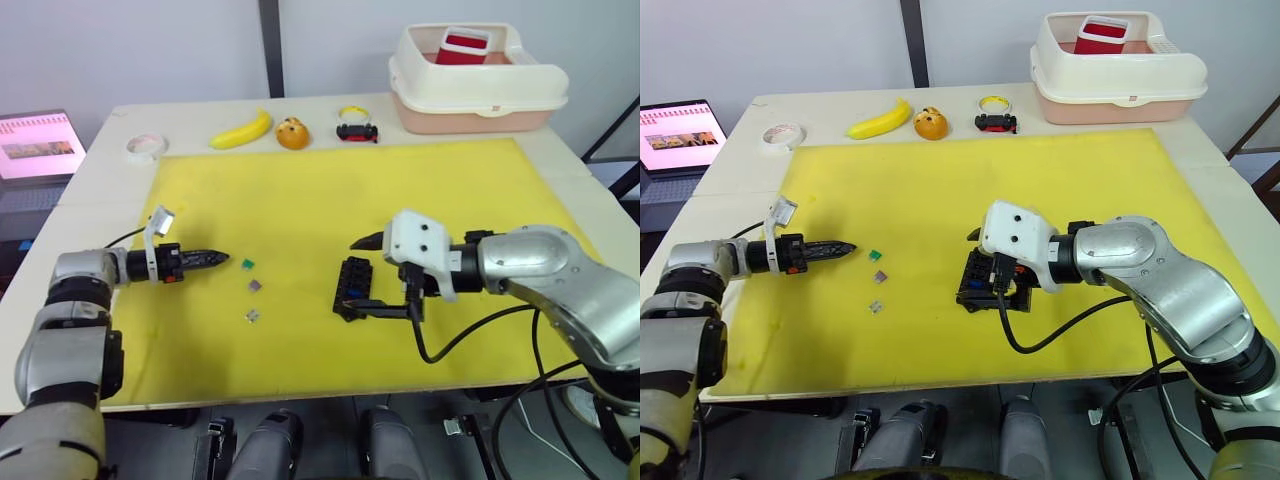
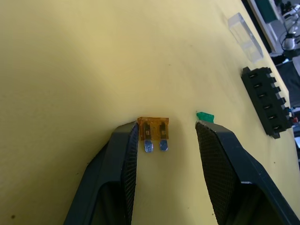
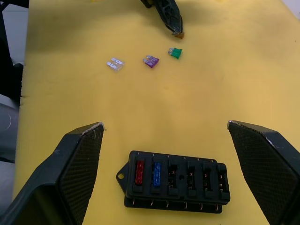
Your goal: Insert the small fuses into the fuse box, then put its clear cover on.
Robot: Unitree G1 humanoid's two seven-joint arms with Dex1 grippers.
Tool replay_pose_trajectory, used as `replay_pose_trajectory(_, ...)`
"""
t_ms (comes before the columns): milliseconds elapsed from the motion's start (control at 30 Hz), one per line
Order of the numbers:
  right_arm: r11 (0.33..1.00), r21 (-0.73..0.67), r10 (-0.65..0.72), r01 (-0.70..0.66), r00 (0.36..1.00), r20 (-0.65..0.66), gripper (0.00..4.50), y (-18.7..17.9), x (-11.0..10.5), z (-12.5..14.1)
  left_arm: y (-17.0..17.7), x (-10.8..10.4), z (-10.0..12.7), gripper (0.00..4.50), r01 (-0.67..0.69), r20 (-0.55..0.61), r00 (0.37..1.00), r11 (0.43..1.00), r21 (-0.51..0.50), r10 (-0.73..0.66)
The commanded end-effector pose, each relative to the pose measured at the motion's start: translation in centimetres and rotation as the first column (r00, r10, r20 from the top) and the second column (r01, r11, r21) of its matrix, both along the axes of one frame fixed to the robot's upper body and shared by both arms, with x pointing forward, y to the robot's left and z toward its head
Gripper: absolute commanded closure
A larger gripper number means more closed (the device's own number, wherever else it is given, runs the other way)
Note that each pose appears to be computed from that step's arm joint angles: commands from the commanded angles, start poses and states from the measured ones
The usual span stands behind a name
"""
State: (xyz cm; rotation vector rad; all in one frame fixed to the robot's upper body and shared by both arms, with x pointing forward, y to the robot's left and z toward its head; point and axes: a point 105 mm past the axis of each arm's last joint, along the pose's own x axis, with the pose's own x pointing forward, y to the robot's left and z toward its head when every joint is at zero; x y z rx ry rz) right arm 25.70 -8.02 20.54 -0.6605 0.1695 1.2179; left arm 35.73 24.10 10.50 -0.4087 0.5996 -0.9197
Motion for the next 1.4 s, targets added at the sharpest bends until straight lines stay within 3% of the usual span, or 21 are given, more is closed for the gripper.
replay_pose_trajectory(33, 1.0, 0.009, 0.028, -0.029, 0.998, 0.051, 0.0, 0.5, -0.2, 1.0, 2.6, -0.4, -0.4, 2.43, -0.088, -0.018, 0.996, 0.993, 0.08, 0.089)
replay_pose_trajectory(500, 1.0, 0.009, 0.028, -0.029, 0.998, 0.052, 0.0, 0.6, -0.1, 1.0, 1.7, -1.0, -1.4, 2.43, -0.027, -0.042, 0.999, 0.997, 0.075, 0.03)
replay_pose_trajectory(633, 1.0, 0.008, 0.027, -0.027, 0.998, 0.052, 0.0, 0.6, -0.1, 0.9, 1.5, -0.9, -1.2, 4.34, -0.022, -0.036, 0.999, 0.997, 0.068, 0.024)
replay_pose_trajectory(667, 1.0, 0.008, 0.026, -0.026, 0.998, 0.052, 0.0, 0.5, -0.1, 0.9, 1.6, -0.9, -1.1, 4.48, -0.023, -0.035, 0.999, 0.998, 0.066, 0.025)
replay_pose_trajectory(1133, 1.0, 0.013, 0.022, -0.023, 0.998, 0.053, 0.0, 0.6, -0.1, 0.8, 1.2, -0.7, 0.7, 4.48, 0.026, 0.018, 0.999, 0.999, 0.046, -0.027)
replay_pose_trajectory(1233, 1.0, 0.013, 0.022, -0.023, 0.998, 0.053, 0.0, 0.6, -0.2, 0.8, 1.0, -0.6, 1.7, 4.48, 0.04, 0.046, 0.998, 0.999, 0.029, -0.041)
replay_pose_trajectory(1400, 0.999, 0.053, 0.012, -0.013, 1.0, 0.015, 0.0, 0.4, -0.4, 1.3, -0.6, -1.0, 5.4, 4.48, 0.154, 0.148, 0.978, 0.988, -0.02, -0.149)
